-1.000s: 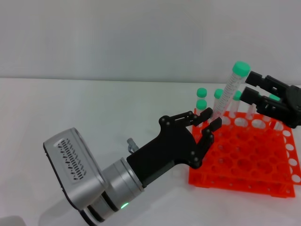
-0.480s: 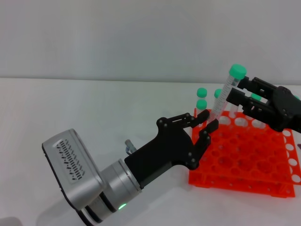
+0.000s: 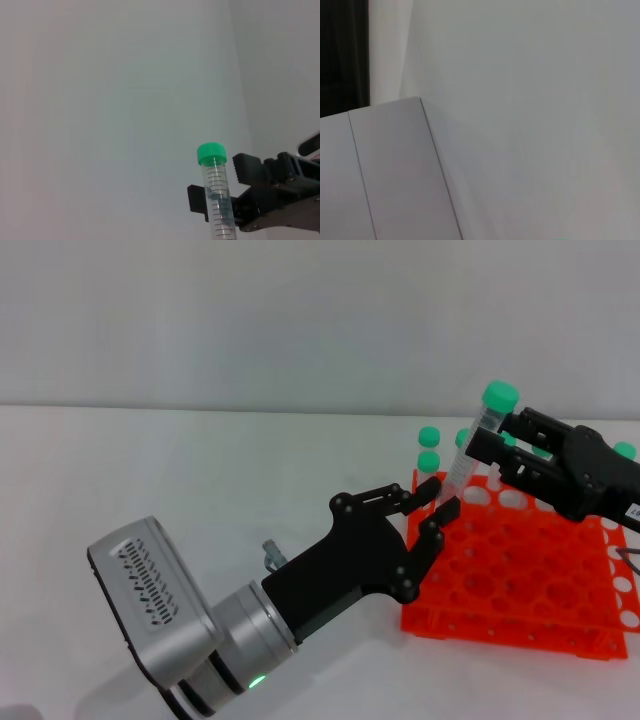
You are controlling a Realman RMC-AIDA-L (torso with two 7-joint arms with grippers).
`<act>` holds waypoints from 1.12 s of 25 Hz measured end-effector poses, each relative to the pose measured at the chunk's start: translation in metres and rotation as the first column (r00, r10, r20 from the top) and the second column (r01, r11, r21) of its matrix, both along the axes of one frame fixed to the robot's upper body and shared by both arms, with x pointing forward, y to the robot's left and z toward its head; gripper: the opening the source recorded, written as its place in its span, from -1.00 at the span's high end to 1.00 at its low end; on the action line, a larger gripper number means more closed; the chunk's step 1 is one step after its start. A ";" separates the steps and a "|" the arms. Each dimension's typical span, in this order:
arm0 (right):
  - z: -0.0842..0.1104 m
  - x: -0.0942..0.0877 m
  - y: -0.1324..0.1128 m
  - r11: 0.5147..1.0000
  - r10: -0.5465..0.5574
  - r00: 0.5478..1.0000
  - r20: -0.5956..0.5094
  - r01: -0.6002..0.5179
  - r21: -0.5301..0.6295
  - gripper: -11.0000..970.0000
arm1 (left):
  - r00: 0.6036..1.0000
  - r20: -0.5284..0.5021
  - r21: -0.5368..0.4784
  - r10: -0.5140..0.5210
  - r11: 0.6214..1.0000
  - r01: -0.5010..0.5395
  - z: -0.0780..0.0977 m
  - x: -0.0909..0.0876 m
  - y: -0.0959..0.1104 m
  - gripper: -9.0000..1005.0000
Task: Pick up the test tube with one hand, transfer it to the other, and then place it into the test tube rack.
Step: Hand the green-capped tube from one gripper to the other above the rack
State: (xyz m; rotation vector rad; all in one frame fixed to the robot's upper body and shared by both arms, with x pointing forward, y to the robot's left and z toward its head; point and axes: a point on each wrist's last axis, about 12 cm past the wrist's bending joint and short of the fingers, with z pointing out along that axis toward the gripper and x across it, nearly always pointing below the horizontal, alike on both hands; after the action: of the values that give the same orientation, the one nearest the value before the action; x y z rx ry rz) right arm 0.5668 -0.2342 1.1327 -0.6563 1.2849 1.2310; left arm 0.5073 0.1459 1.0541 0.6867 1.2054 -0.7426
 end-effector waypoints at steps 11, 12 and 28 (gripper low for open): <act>-0.002 0.000 0.005 1.000 0.009 1.000 -0.001 -0.009 -0.015 -0.02 | 1.000 -0.008 -0.003 0.003 1.000 -0.003 -0.002 -0.002 0.000 0.61; -0.002 0.000 0.005 1.000 0.008 1.000 -0.001 -0.008 -0.014 -0.01 | 1.000 -0.008 -0.003 0.003 1.000 -0.003 -0.002 -0.002 0.000 0.61; -0.001 0.001 0.011 1.000 -0.007 0.999 0.043 0.008 -0.017 0.32 | 1.000 -0.029 0.009 0.011 1.000 -0.011 -0.005 -0.004 0.000 0.61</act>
State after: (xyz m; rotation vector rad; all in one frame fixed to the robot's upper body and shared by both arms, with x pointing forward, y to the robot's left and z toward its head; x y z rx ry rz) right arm 0.5680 -0.2232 1.1315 -0.6861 1.2623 1.1951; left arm 0.5037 0.1458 1.0490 0.6774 1.2390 -0.7408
